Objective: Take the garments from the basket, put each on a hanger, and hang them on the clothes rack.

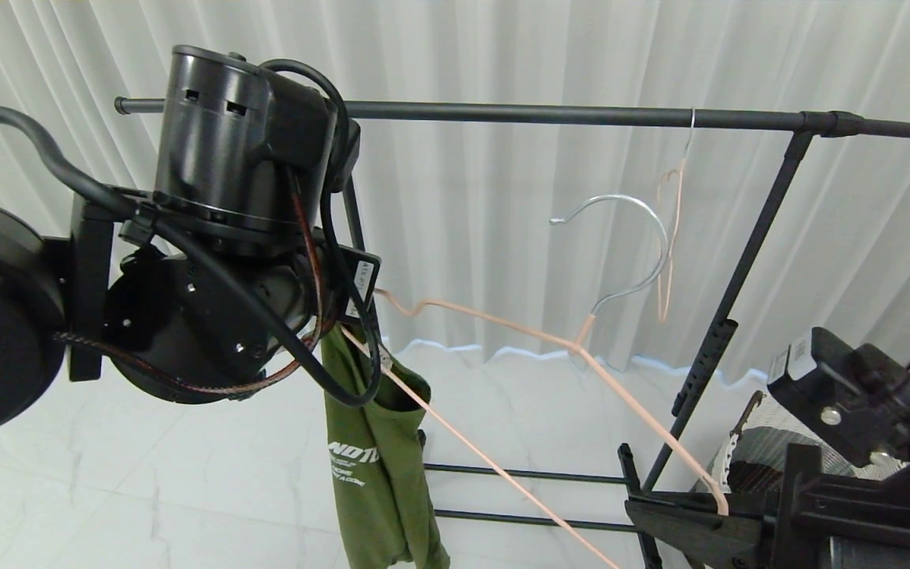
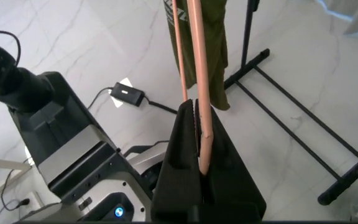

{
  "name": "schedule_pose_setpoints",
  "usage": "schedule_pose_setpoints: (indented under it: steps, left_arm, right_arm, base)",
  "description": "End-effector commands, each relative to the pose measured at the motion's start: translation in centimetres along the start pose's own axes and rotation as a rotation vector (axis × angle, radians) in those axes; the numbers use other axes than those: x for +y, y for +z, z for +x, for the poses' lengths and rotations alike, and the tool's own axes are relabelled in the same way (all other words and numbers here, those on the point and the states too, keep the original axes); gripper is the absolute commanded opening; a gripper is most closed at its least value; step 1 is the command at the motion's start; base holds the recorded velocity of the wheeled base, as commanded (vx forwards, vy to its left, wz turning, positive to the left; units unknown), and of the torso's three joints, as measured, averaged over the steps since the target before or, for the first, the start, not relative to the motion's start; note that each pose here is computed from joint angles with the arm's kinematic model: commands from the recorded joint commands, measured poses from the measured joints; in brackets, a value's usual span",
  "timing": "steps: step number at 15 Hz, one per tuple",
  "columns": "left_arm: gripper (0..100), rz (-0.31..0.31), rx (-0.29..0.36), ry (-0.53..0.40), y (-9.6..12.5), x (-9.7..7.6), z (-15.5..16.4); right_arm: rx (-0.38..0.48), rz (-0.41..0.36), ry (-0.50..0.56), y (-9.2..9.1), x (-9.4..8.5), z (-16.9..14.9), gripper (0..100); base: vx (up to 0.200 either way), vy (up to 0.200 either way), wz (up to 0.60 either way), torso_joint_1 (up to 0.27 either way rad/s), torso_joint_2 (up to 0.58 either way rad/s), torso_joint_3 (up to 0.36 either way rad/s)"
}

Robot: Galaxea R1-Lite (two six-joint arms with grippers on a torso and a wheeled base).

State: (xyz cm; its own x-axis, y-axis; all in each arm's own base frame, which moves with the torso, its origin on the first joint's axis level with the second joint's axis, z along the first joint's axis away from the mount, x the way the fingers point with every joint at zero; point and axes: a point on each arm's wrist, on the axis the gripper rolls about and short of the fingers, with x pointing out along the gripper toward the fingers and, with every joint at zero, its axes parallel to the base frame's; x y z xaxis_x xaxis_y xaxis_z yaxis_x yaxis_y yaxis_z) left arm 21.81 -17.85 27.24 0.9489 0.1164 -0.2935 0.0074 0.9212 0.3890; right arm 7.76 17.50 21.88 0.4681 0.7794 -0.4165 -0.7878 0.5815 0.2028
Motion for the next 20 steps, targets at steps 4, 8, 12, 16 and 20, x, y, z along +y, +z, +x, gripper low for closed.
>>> schedule_pose_setpoints:
  steps: [4, 8, 12, 16, 20]
  left_arm:
    - [0, -0.001, 0.0, 0.0, 0.0, 0.0, 0.0]
    - [0, 0.001, 0.004, 0.002, -0.1, -0.1, 0.1]
    - [0, -0.021, -0.019, -0.047, 0.1, -1.1, -1.0]
    - [0, -0.033, -0.027, -0.054, 0.3, -1.2, -1.2]
    - [0, -0.047, -0.03, -0.052, 0.4, -1.1, -1.3]
  right_arm:
    - [-0.028, 0.072, -0.041, 0.7, -0.3, 0.6, 0]
    - [-0.068, 0.122, -0.082, 1.1, -0.5, 0.5, 0]
    - [-0.088, 0.124, -0.073, 1.3, -0.3, 1.2, 0]
    - [-0.086, 0.123, -0.071, 1.3, -0.1, 2.6, 0]
    - [-0.078, 0.123, -0.085, 1.1, -0.2, 3.5, 0]
  base:
    - [0.0, 0.0, 0.0, 0.0, 0.0, 0.0]
    - [0.0, 0.0, 0.0, 0.0, 0.0, 0.0]
    - [0.0, 0.0, 0.0, 0.0, 0.0, 0.0]
    - [0.0, 0.0, 0.0, 0.0, 0.0, 0.0]
    - [0.0, 0.0, 0.0, 0.0, 0.0, 0.0]
